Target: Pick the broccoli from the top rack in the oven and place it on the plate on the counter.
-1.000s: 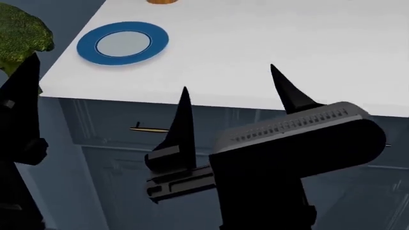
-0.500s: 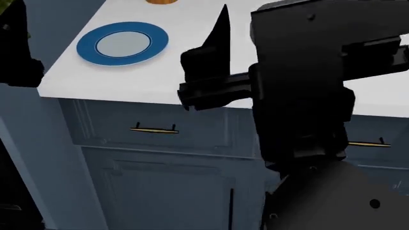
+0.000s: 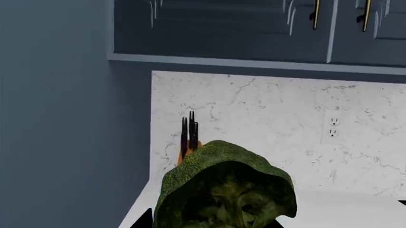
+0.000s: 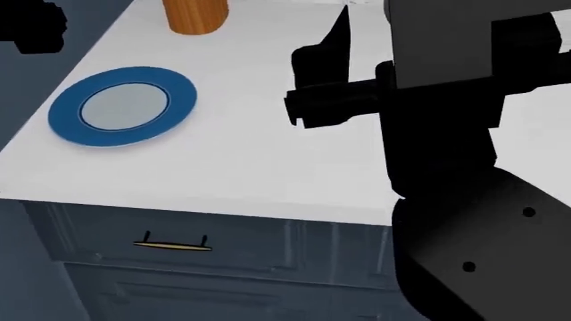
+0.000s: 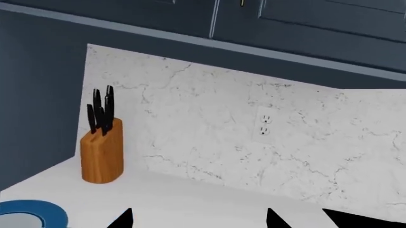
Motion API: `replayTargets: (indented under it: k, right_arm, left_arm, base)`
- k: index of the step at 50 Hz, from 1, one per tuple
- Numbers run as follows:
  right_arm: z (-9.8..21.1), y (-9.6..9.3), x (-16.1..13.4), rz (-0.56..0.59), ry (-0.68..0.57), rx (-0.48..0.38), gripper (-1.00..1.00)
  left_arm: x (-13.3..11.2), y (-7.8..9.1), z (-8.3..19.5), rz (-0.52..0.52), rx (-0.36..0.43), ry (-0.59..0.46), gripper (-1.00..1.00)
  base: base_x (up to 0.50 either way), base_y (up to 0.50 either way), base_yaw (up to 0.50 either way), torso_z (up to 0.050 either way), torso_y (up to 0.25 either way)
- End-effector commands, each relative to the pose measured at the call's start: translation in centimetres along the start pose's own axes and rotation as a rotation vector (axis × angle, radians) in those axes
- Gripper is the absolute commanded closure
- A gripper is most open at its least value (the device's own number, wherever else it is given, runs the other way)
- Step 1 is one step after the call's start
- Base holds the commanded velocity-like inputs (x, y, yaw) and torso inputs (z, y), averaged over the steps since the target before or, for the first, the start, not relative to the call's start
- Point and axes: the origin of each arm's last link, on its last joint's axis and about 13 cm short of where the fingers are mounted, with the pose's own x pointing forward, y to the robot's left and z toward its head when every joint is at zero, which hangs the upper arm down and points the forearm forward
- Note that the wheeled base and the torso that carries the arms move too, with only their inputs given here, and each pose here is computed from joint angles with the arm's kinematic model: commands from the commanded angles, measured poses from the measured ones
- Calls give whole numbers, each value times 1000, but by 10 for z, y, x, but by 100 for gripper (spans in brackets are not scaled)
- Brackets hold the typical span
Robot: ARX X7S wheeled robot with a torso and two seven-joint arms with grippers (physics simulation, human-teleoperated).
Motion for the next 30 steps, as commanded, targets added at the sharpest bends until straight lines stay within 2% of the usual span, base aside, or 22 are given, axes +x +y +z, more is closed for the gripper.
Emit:
replayTargets:
  k: [1, 14, 19, 24, 30]
  right_arm:
    - [-8, 4, 4, 32, 7, -20, -100]
    - [2, 5, -6, 40, -28, -46, -100]
    - [3, 7, -4, 37, -32, -35, -100]
    - [6, 9, -5, 52, -37, -35, -100]
    - [5, 8, -7, 53, -39, -33, -100]
  left_arm:
    - [2, -6, 18, 12, -34, -44, 100]
    - [1, 4, 5, 60, -42, -1, 100]
    - [0, 3, 2, 50, -40, 1, 100]
    - [2, 1, -1, 38, -36, 4, 100]
    - [-1, -1, 3, 32, -27, -3, 100]
  base:
    - [501, -119, 0, 0, 10]
    - [498, 7, 0, 0, 1]
    - [409, 190, 0, 0, 2]
    - [40, 3, 0, 0, 2]
    - [490, 33, 0, 0, 0]
